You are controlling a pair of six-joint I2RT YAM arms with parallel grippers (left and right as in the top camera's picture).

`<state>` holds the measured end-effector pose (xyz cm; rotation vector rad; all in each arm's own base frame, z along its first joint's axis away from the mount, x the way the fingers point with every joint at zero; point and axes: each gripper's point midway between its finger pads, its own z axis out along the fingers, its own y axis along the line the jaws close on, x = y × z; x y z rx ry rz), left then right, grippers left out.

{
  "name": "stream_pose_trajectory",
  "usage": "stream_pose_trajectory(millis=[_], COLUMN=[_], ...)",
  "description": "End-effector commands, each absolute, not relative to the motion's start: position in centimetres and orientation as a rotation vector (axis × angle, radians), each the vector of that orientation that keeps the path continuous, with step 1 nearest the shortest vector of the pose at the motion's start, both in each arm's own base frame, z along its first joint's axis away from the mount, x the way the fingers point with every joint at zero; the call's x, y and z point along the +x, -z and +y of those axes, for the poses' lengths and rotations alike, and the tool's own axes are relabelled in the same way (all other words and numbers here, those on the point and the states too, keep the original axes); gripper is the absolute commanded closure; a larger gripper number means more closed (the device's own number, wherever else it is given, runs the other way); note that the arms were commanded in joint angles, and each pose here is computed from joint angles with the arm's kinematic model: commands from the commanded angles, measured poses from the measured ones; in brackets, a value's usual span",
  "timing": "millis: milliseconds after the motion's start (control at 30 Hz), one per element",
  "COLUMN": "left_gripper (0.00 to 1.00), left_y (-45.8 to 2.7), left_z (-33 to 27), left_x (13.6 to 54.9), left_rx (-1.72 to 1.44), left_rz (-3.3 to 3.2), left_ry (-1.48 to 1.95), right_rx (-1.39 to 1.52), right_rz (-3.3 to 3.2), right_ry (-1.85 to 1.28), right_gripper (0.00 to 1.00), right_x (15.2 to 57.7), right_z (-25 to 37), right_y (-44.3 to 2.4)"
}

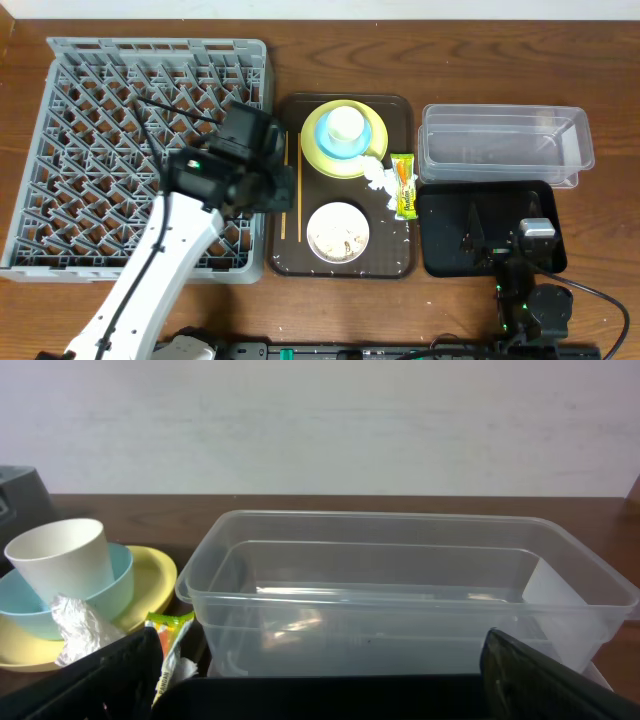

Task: Sort waste into correct bins and load items into the dishwasher
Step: 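Reach the left gripper over the tray to the first wooden chopstick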

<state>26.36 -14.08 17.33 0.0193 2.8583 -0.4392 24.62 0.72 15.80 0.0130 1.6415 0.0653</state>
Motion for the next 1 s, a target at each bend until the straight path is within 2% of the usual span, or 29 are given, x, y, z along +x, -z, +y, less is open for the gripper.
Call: stream_pose_trajectory(millis=[0, 333, 967], left_gripper=[0.73, 0.74, 0.79], left_y=[-16.0, -13.3, -4.5], left_z=[-13.6, -14.2, -15.8], left_x=[27.1, 28.7, 31.3], left_rx=[-0.087, -0.118, -0.083], left_rz=[2.819, 2.746, 2.88], left_ry=[0.273, 0.13, 0.017], right_rx=[0.026, 0.026, 0.026], right_rz=[1.645, 1.645, 1.645], right_ry=[-0.073, -0.073, -0.073], right_gripper=[0.01, 0.01, 0.01], right_x=[24.6, 24.6, 24.6], right_z=[0.7, 0.7, 0.7], right_y=[-15.7, -15.7, -15.7])
